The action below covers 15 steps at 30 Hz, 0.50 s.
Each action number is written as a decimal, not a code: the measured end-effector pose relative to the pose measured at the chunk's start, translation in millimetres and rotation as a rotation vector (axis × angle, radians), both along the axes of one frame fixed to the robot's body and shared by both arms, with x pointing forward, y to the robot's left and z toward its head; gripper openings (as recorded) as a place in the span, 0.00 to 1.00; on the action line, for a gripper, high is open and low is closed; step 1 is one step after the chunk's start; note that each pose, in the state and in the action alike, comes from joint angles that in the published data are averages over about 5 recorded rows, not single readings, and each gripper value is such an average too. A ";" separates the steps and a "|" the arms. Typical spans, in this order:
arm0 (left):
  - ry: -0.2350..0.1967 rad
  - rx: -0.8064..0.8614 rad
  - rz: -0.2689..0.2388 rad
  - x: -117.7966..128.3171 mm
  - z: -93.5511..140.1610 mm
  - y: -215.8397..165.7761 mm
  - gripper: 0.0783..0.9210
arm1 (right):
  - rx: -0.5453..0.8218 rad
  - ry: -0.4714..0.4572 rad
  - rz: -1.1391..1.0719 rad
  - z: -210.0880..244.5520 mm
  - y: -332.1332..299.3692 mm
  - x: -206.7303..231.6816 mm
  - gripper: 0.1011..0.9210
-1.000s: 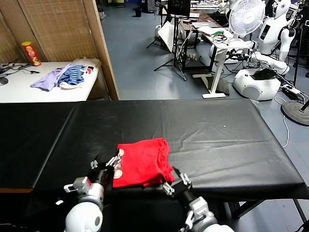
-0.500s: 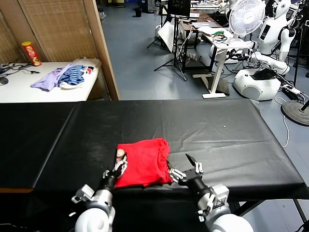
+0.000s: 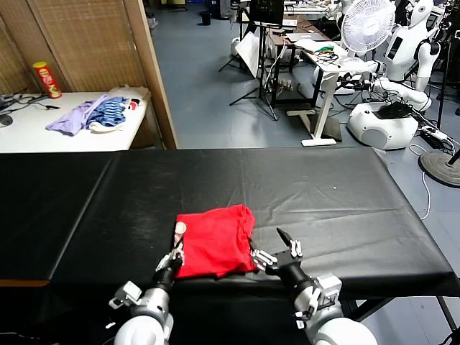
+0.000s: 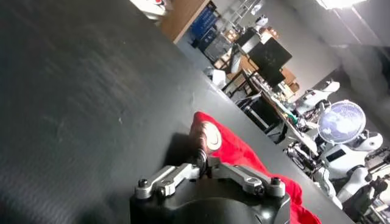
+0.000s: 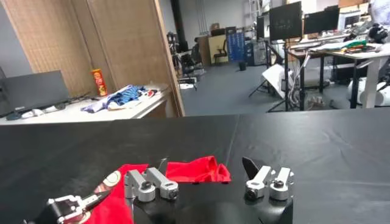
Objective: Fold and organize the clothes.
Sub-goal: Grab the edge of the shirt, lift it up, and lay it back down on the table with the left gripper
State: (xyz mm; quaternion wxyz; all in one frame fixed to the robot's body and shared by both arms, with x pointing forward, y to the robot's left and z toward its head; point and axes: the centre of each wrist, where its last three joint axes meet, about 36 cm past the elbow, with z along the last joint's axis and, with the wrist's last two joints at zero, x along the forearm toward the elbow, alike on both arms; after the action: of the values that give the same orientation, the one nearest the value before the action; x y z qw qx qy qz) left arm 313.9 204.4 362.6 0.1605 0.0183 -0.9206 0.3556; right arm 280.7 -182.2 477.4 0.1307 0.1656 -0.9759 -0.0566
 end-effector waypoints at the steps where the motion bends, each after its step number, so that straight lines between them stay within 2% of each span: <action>1: -0.002 0.024 -0.004 1.6 0.8 1.1 0.09 | -0.009 0.001 -0.010 0.4 -0.3 -0.7 0.85; 5: -0.011 0.201 -0.044 9.4 3.1 8.0 0.09 | -0.069 0.020 -0.062 -0.6 -1.7 -2.3 0.85; 10: -0.014 0.561 -0.106 21.0 10.8 29.0 0.09 | -0.129 0.036 -0.104 -5.6 -4.3 -1.7 0.85; 15: -0.019 0.899 -0.118 25.3 21.0 57.4 0.09 | -0.152 0.037 -0.120 -10.5 -6.0 2.2 0.85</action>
State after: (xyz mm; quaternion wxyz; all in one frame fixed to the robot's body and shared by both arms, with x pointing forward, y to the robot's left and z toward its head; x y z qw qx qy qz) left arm 339.2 261.8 383.6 0.1484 0.0303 -0.9844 -0.0891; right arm 282.9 -188.2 466.9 0.1574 0.0956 -0.9829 0.0067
